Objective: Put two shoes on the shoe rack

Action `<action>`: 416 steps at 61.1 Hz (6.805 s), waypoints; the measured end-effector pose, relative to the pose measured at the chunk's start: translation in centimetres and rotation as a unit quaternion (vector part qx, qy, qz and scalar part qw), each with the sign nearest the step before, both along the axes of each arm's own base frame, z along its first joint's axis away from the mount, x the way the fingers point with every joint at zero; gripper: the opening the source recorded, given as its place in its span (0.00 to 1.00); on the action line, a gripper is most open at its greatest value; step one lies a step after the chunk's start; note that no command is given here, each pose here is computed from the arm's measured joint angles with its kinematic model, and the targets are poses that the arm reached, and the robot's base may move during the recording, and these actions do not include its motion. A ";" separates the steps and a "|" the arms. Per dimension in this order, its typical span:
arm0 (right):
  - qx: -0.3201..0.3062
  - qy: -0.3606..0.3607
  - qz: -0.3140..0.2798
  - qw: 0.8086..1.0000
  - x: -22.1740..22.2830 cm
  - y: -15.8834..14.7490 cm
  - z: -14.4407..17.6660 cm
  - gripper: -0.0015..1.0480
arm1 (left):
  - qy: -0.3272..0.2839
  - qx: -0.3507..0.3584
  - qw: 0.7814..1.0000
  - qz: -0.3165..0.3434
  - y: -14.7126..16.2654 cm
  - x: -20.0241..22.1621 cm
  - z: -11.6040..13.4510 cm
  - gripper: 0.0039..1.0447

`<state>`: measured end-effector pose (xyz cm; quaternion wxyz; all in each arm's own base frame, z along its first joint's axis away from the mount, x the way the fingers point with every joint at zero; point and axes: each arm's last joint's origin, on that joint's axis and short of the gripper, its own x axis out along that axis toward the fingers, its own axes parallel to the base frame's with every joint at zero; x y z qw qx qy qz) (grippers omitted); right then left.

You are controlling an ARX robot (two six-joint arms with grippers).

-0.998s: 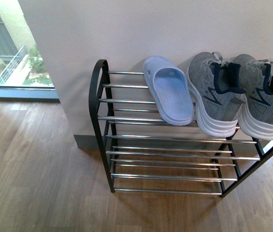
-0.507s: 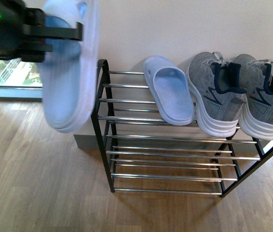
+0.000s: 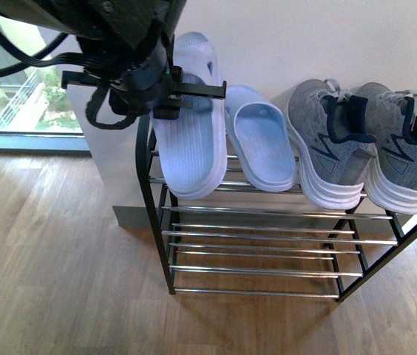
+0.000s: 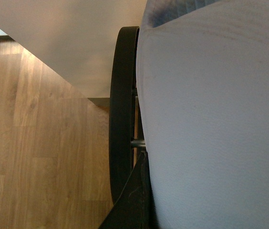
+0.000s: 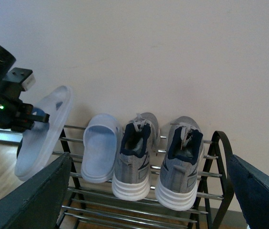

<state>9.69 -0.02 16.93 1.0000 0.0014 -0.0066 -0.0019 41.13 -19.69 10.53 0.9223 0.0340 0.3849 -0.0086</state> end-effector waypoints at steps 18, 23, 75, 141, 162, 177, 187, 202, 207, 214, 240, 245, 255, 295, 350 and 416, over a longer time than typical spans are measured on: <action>0.000 0.000 0.000 1.000 0.0 0.0 0.0 0.91 | 0.009 0.046 0.998 0.033 -1.3 3.0 -2.1 0.02; 0.000 0.000 0.000 1.000 0.0 0.0 0.0 0.91 | 0.013 0.060 0.997 0.038 -1.5 3.3 -2.4 0.02; 0.000 0.000 0.000 1.000 0.0 0.0 0.0 0.91 | 0.042 0.065 0.996 0.043 -2.5 4.5 -5.2 0.56; 0.000 0.000 0.000 1.000 0.0 0.0 0.0 0.91 | -0.132 -0.012 0.984 0.115 3.4 -4.5 7.4 0.91; 0.000 0.000 0.000 1.000 0.0 0.0 0.0 0.91 | -0.185 -0.026 0.969 0.163 10.1 -13.8 11.1 0.91; 0.000 0.000 0.000 1.000 0.0 0.0 0.0 0.91 | -0.206 -0.037 0.955 0.212 14.8 -21.7 12.2 0.91; 0.000 0.000 0.000 1.000 0.0 0.0 0.0 0.91 | -0.230 -0.052 0.939 0.251 17.5 -24.4 12.2 0.91; 0.000 0.000 0.000 1.000 0.0 0.0 0.0 0.91 | -0.284 -0.099 0.935 0.188 18.8 -25.2 11.8 0.83; 0.000 0.000 0.000 1.000 0.0 0.0 0.0 0.91 | -0.350 -0.097 0.929 0.077 19.5 -25.8 10.9 0.69; 0.000 0.000 0.000 1.000 0.0 0.0 0.0 0.91 | -0.384 -0.068 0.920 0.026 19.6 -26.5 10.5 0.52; 0.000 0.000 0.000 1.000 0.0 0.0 0.0 0.91 | -0.384 -0.040 0.923 0.010 19.6 -28.5 7.9 0.01; 0.000 0.000 0.000 1.000 0.0 0.0 0.0 0.91 | -0.384 -0.040 0.923 0.010 19.6 -28.8 7.6 0.01; 0.000 0.000 0.000 1.000 0.0 0.0 0.0 0.91 | -0.385 -0.040 0.922 0.009 19.6 -29.4 7.2 0.01; 0.000 0.000 0.000 1.000 0.0 0.0 0.0 0.91 | -0.385 -0.040 0.922 0.009 19.7 -31.3 6.2 0.01; 0.000 0.000 0.001 1.000 0.0 0.0 0.0 0.91 | -0.383 -0.039 0.923 0.009 19.7 -31.3 6.2 0.92; 0.000 0.000 0.001 1.000 0.0 0.0 0.0 0.91 | -0.383 -0.038 0.923 0.009 19.7 -31.3 6.2 0.91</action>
